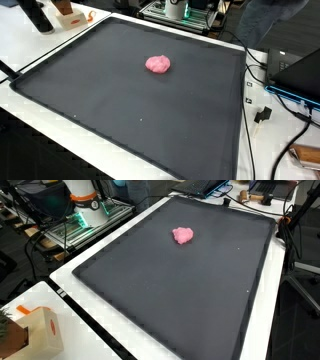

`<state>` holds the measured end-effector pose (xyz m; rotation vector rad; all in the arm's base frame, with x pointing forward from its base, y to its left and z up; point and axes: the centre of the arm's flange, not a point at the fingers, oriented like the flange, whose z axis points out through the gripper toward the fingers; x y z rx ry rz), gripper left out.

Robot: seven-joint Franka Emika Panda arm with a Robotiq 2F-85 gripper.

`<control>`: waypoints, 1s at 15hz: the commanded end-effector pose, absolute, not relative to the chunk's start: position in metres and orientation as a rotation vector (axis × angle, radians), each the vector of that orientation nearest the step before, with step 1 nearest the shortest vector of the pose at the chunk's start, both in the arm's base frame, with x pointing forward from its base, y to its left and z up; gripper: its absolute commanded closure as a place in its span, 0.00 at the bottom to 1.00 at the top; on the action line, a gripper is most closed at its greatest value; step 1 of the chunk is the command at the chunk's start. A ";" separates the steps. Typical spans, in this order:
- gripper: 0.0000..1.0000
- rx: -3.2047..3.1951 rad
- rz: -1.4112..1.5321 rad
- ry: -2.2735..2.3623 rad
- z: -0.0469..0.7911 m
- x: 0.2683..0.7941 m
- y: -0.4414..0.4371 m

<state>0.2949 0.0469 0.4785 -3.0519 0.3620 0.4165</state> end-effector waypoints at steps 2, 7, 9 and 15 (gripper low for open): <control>0.75 -3.053 0.417 0.361 0.478 0.295 0.047; 0.50 -3.053 0.418 0.361 0.478 0.295 0.047; 0.50 -3.053 0.418 0.361 0.478 0.295 0.047; 0.50 -3.053 0.419 0.361 0.478 0.295 0.047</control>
